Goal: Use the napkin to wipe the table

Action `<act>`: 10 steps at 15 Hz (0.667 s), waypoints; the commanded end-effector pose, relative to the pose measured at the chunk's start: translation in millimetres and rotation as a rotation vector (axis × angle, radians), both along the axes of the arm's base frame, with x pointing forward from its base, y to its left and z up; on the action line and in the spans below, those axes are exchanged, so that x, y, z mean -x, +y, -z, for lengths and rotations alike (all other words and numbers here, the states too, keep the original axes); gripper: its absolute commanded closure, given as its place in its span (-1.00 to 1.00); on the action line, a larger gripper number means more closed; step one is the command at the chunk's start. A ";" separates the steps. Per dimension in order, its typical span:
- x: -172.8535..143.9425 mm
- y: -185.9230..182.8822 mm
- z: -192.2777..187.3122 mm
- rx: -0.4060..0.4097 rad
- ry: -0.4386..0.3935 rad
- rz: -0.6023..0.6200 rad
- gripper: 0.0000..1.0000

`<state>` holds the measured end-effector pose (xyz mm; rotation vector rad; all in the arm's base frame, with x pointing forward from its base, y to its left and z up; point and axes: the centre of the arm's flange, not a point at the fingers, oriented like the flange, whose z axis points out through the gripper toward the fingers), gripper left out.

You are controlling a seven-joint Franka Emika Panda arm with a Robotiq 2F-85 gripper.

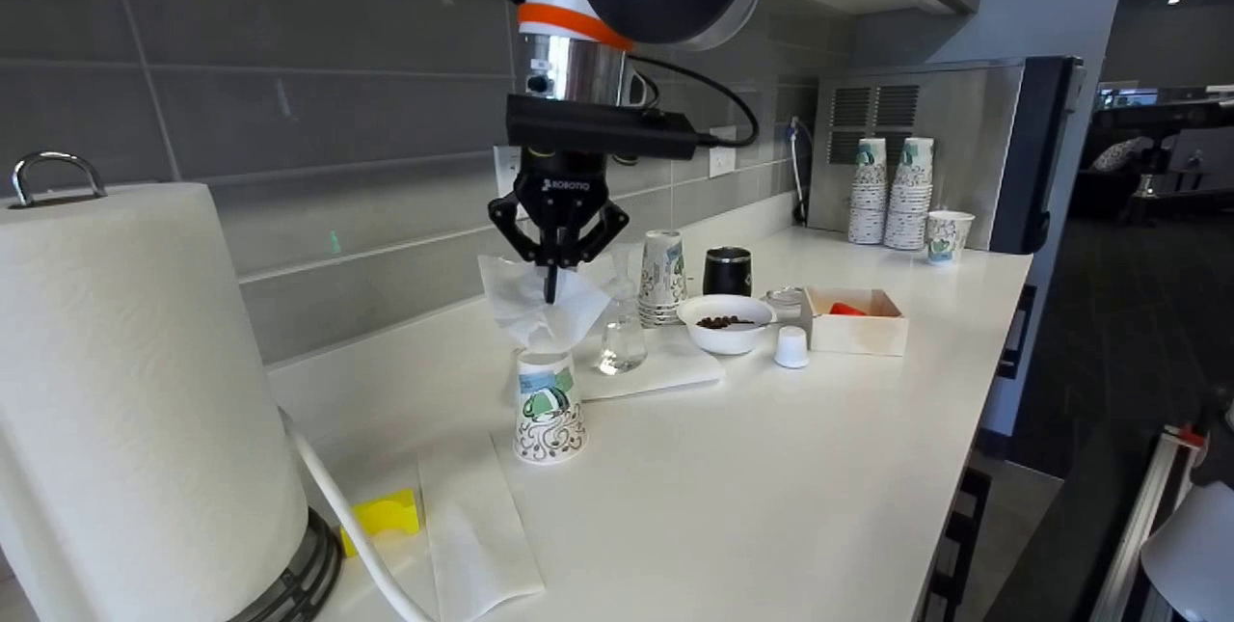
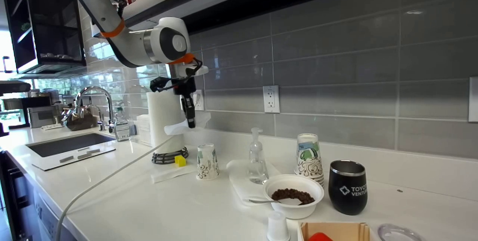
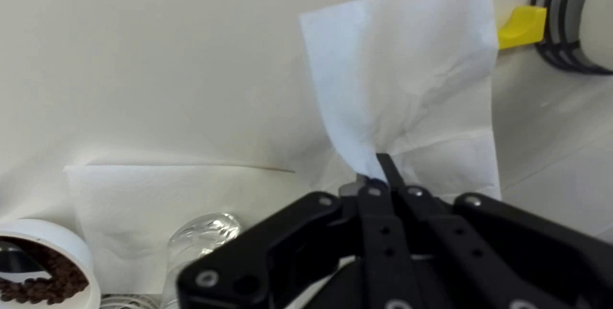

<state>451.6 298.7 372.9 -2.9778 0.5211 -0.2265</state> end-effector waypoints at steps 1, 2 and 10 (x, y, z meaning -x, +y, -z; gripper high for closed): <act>-5.4 24.4 8.6 -0.001 -0.044 -0.038 1.00; -7.9 22.3 8.8 -0.003 -0.060 -0.023 1.00; -56.8 -29.9 17.4 0.012 -0.077 0.273 1.00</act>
